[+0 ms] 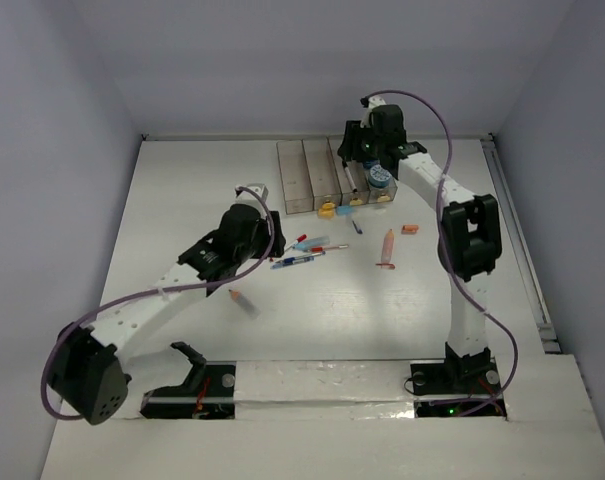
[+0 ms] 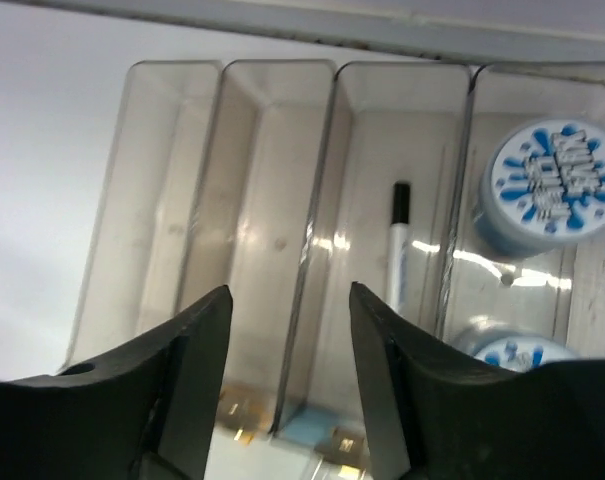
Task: Sort the stationery into containers
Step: Place the pen in the storage box, then pick up the pen from the center of the board.
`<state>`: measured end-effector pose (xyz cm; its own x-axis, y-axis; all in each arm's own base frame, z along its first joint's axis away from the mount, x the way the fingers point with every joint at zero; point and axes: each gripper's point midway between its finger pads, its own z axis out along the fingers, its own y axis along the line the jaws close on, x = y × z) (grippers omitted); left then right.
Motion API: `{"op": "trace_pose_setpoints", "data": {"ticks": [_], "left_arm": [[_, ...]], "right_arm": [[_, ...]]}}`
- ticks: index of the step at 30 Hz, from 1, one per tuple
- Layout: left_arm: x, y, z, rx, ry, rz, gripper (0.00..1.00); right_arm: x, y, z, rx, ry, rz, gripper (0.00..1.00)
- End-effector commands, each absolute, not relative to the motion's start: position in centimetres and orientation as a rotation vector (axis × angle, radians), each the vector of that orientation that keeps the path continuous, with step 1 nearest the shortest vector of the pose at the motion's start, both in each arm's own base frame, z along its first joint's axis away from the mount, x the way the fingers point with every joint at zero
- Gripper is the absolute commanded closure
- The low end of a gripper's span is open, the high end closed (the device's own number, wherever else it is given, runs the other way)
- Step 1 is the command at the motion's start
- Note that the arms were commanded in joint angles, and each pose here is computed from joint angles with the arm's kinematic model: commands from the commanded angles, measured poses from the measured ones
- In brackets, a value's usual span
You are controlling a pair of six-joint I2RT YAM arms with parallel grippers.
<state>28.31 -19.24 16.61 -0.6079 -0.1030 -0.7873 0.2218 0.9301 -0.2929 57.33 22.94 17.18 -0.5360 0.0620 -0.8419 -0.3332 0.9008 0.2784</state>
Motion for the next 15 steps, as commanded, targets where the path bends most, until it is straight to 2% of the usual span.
{"op": "trace_pose_setpoints", "data": {"ticks": [1, 2, 4, 8, 15], "left_arm": [[30.1, -19.5, 14.4, 0.014, 2.197, -0.42, 0.47], [30.0, -19.7, 13.4, 0.026, 2.221, -0.42, 0.49], [30.4, -20.5, 11.7, 0.065, 2.251, -0.422, 0.5], [31.0, -21.3, 10.0, 0.136, 2.282, -0.41, 0.5], [32.7, -21.7, 7.9, 0.211, 2.328, -0.314, 0.52]], "right_arm": [[54.3, 23.7, 25.4, -0.227, 1.9, 0.64, 0.47], [53.8, 23.8, 25.9, -0.236, 1.878, 0.662, 0.54], [52.4, 23.9, 27.2, -0.241, 1.851, 0.698, 0.58], [50.1, 25.2, 27.1, -0.275, 1.841, 0.751, 0.71], [48.3, 27.2, 27.2, -0.323, 1.835, 0.825, 0.75]]}}
